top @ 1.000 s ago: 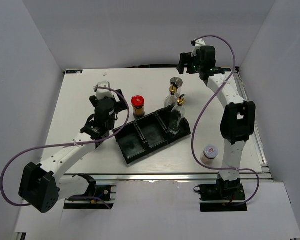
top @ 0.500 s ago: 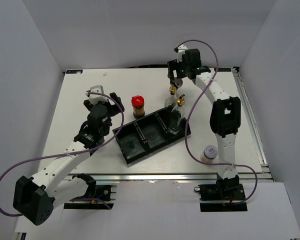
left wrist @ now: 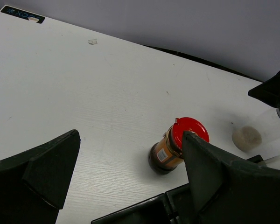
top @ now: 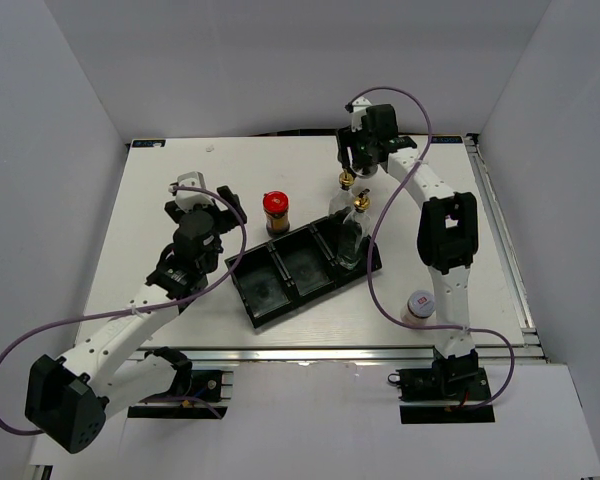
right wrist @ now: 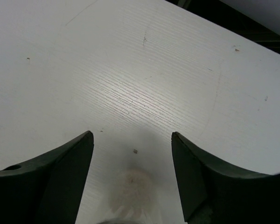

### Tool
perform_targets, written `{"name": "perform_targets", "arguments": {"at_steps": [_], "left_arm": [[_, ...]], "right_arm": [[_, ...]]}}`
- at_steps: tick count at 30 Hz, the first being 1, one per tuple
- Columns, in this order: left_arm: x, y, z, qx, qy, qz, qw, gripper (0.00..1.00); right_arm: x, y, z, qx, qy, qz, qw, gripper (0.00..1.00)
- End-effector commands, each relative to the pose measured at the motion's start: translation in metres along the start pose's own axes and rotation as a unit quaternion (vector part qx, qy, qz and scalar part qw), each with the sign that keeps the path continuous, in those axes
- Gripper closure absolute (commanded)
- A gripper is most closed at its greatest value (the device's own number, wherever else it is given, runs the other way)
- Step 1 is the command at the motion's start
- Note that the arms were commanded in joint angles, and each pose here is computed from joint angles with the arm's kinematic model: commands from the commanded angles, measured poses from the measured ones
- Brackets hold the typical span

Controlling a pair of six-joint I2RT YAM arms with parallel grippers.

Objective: Organize the condiment bottles

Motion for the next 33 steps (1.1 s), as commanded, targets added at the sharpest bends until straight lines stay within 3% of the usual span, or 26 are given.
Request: {"name": "perform_targets", "arguments": {"at_steps": [1,3,14,25,33], "left_arm": [[-0.003,0.006,0.008,-0.009,-0.017,0.008,1.000,0.02],[-0.002,0.003,0.008,-0.007,-0.015,0.003,1.000,0.02],[0.005,-0.002,0.008,0.005,-0.006,0.000,1.000,0.02],[0.006,-0.008,0.011,-0.002,-0.001,-0.014,1.000,0.02],[0.000,-0.004,0.012,-0.009,-0.007,-0.011,1.000,0.02]], "right_arm": [[-0.014,-0.005,0.000,-0.011,0.002,-0.009,1.000,0.25],[-0.017,-0.002,0.007,-0.015,-0.011,-0.004,1.000,0.14],[-0.047,-0.025,0.055,-0.032,-0.073,-0.102,0.992,0.11],[-0.054,-0.017,-0.012,0.008,0.038,-0.078,0.996,0.11],[-0.055,-0.027,-0.020,0.023,0.046,-0.116,0.992,0.11]]}}
Point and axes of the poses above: each gripper's point midway between its finger pads, its own x axis out along the fingers, its own y axis along the line the jaws close on, z = x × y, the point moved 3 cm from there along -x, back along the fingers, and after that the axes turned 9 degrees about x, right-handed, at the moved point
